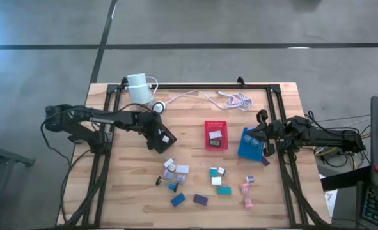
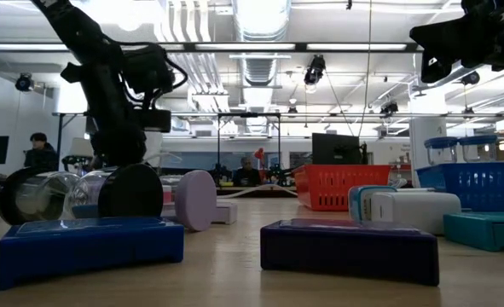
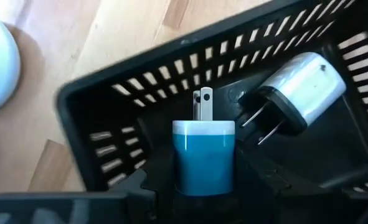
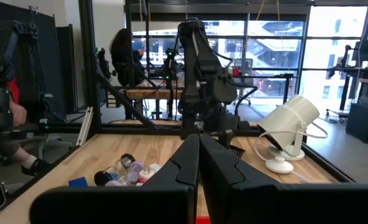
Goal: Pick & Place Office items
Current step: Put the top blue charger adaptor into the black bin, then put the pink hourglass into the blue bin
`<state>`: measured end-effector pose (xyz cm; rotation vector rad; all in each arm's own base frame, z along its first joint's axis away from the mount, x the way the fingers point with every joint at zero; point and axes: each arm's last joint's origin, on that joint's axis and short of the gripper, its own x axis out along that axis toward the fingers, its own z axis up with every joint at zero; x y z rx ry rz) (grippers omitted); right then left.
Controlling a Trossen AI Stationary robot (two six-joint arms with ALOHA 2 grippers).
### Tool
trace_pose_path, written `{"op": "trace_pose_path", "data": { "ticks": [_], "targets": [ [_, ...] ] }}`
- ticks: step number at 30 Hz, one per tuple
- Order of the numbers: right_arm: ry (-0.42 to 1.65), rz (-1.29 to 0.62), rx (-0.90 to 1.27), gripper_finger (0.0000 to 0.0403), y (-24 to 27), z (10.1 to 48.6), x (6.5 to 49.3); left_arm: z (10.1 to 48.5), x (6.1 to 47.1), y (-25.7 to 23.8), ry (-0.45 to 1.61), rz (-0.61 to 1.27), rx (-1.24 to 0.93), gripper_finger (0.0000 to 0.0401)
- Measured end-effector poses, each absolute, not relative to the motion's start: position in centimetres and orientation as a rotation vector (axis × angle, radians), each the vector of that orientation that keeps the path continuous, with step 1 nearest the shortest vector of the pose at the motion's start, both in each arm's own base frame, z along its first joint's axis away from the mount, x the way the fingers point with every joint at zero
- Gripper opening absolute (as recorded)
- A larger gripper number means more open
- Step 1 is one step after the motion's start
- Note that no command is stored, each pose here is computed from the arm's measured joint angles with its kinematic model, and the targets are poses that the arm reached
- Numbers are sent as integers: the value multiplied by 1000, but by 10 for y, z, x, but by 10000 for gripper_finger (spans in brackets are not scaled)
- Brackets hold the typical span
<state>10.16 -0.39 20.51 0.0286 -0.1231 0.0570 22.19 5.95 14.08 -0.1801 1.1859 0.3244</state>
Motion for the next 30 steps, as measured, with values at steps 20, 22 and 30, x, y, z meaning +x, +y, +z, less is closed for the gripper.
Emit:
{"op": "trace_pose_path", "data": {
  "ticks": [20,22,30],
  "targets": [
    [-122,58,29,8,-4,205,102,166,214,58,1085,328,-172,319],
    [-122,58,32,8,-4,205,102,176,211,56,1036,324,-162,317],
    [-114,58,35,8,-4,204,102,224,191,41,757,232,-53,133]
  ]
}}
